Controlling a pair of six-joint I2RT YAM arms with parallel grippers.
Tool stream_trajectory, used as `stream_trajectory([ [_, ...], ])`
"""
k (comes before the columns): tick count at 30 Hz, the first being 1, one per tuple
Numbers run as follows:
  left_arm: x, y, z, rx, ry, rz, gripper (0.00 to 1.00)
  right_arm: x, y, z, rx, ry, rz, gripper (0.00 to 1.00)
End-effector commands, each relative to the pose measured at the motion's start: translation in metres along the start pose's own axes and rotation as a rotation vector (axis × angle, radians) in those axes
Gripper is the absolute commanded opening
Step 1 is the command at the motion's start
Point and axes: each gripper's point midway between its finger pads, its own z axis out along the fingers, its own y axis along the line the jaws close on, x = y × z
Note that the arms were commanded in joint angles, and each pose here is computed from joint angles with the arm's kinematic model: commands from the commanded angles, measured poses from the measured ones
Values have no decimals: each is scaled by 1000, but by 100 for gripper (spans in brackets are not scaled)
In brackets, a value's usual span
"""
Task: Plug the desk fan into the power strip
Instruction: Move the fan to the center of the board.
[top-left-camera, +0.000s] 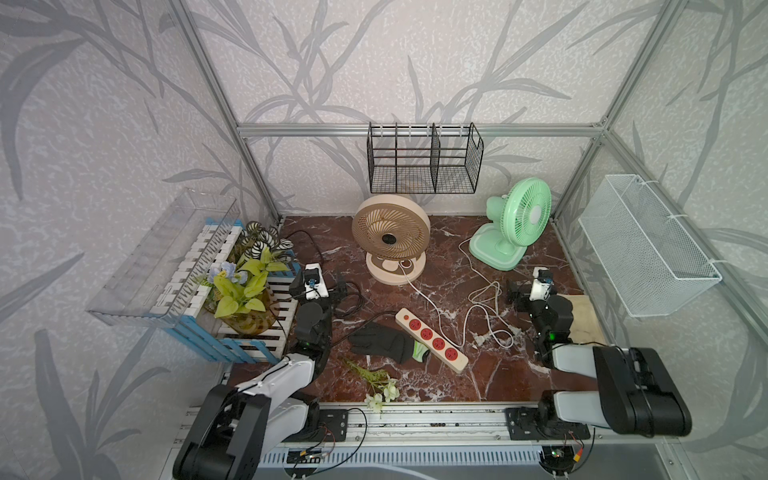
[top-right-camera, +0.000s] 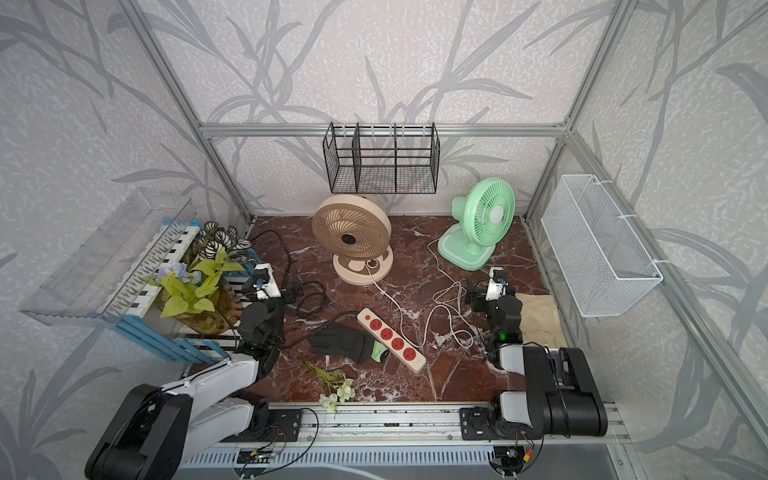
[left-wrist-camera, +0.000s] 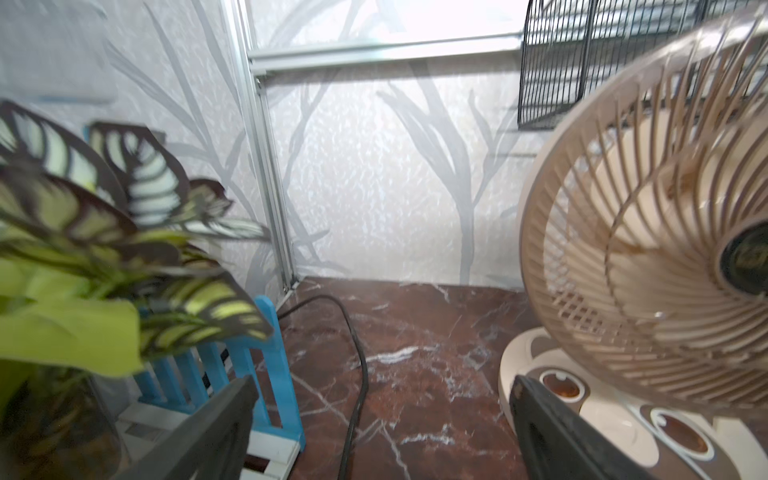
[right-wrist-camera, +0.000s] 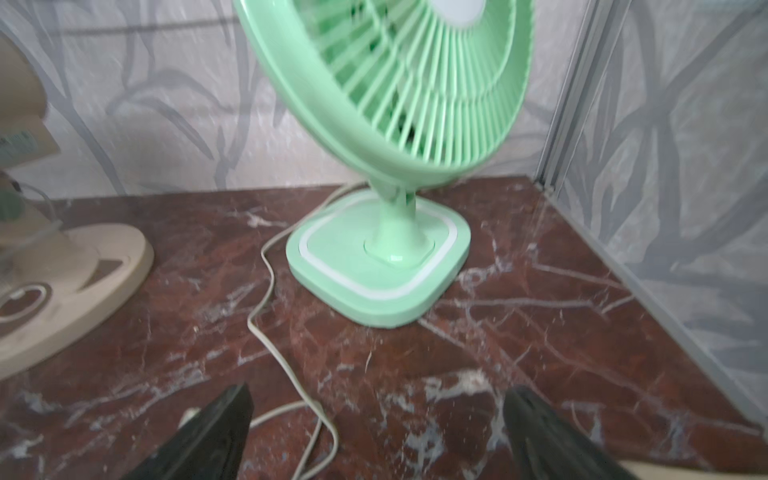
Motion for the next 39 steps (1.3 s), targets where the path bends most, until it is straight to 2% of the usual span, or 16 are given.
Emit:
stream_trajectory([
  [1,-24,6,-4,-19,11,-58,100,-25,11,-15,-43,-33,11,99],
  [6,-60,12,-25,17,-33,-248,100,-64,35,-45,-143,-78,104,99],
  [11,-80,19,-46,49,-19,-436,100,-90,54,-73,-223,-81,266,99],
  [15,-98,21,-70,107,-22,-569,100,-99,72,-96,-318,-8,441,99],
  [19,-104,22,-90,152,10,-676,100,-94,85,-119,-370,128,598,99],
  [23,-103,10,-101,244,64,-753,100,-86,100,-132,-420,278,656,99],
  [26,-100,-7,-103,321,124,-786,100,-75,103,-129,-400,387,640,99],
  [29,-86,-18,-101,343,213,-812,100,-66,105,-122,-386,468,695,99],
  [32,-72,-37,-99,409,305,-817,100,-66,113,-115,-442,468,774,99],
  [34,-62,-42,-97,400,359,-835,100,-70,120,-109,-502,448,821,99],
  [37,-39,-41,-94,345,424,-919,100,-69,130,-97,-567,463,846,99],
  [39,-33,-49,-93,388,422,-976,100,-62,137,-89,-576,508,824,99],
])
